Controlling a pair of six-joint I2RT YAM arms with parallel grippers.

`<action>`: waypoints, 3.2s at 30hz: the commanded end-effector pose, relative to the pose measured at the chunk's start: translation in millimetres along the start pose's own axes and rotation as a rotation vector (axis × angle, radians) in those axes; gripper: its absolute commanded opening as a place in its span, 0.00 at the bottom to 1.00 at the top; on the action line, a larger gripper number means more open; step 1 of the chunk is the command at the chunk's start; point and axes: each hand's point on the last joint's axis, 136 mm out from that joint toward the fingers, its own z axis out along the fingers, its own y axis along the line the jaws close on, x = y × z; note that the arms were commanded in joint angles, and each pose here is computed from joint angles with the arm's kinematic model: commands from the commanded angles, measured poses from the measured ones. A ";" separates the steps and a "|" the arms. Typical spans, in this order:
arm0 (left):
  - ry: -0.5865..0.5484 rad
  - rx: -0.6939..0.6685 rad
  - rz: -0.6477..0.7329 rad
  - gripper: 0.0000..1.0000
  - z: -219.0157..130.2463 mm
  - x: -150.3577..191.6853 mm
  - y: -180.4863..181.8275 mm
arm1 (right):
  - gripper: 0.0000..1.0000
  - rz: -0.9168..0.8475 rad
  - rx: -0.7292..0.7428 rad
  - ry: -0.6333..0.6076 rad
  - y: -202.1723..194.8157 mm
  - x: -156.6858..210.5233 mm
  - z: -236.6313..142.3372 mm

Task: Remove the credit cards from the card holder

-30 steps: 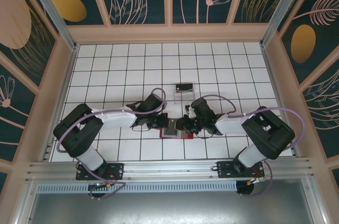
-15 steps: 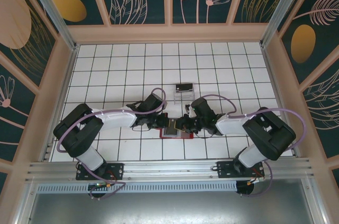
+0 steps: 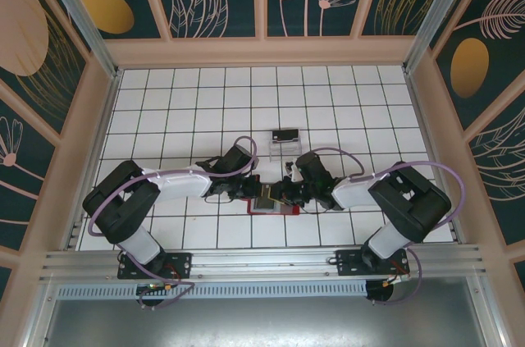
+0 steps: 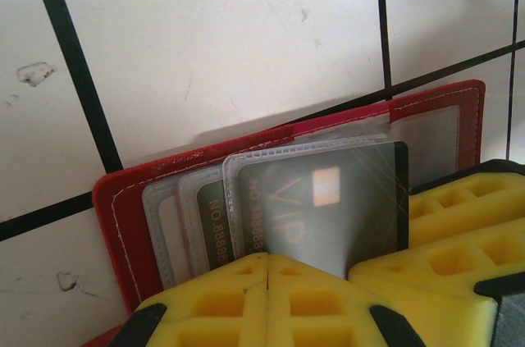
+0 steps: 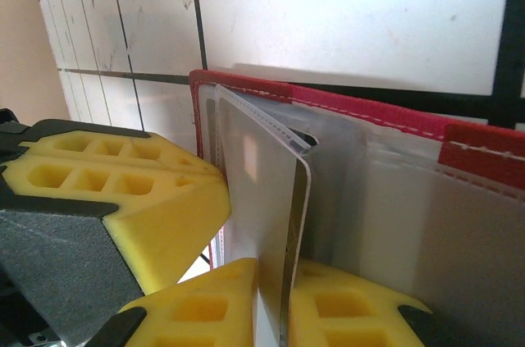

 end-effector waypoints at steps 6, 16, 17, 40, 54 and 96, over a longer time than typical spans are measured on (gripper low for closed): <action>0.138 -0.262 -0.061 0.08 6.4 47.7 69.2 | 0.15 -0.098 -0.150 -0.068 40.6 -6.7 -17.4; 0.119 -0.268 -0.064 0.09 2.5 42.4 66.3 | 0.12 -0.099 -0.136 -0.090 33.6 -5.2 -29.7; 0.117 -0.266 -0.064 0.09 2.4 42.1 65.5 | 0.11 -0.099 -0.134 -0.089 33.2 -5.3 -29.6; 0.110 -0.257 -0.065 0.11 1.6 40.4 63.6 | 0.00 -0.067 -0.055 -0.079 14.7 -6.2 -26.3; 0.120 -0.250 -0.059 0.11 3.9 41.2 62.7 | 0.06 -0.048 -0.038 -0.067 4.8 -7.4 -31.0; 0.073 -0.230 -0.038 0.11 0.4 29.1 53.9 | 0.00 -0.521 0.279 -0.069 13.6 -46.8 -76.8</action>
